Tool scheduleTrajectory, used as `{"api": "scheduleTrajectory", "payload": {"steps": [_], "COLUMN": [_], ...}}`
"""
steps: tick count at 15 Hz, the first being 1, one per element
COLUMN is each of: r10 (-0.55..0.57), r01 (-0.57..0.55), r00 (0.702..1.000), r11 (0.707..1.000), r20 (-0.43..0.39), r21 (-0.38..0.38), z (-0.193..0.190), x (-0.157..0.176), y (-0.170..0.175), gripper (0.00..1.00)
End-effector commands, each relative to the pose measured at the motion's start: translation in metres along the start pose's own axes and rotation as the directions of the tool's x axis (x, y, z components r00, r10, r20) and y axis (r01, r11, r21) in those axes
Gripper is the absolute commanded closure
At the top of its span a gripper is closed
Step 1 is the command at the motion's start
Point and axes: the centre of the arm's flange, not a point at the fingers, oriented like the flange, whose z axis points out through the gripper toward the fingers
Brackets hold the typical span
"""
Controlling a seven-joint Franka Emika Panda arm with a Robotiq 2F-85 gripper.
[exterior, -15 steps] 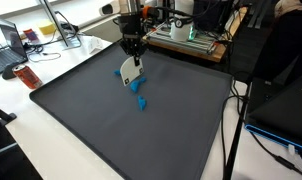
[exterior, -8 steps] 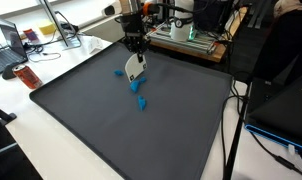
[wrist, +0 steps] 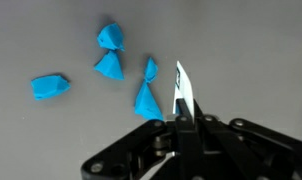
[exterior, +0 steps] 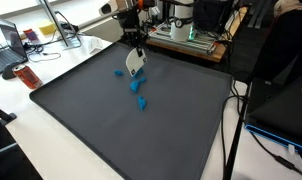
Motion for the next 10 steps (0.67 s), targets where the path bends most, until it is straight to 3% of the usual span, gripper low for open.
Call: {"api": "scheduleTrajectory", "payload": {"steps": [1,10], "r10": [-0.002,-0.007], "r01": [0.002,-0.004], "r00": [1.0,0.999], "r11": [0.998,0.968], "r20": [0.002,0.043], "r21": [0.069,0.253], "z": [-0.008,0.006], "x": [-0.002,0.021], "y": [0.022,0.06], "gripper": [0.99,0.99]}}
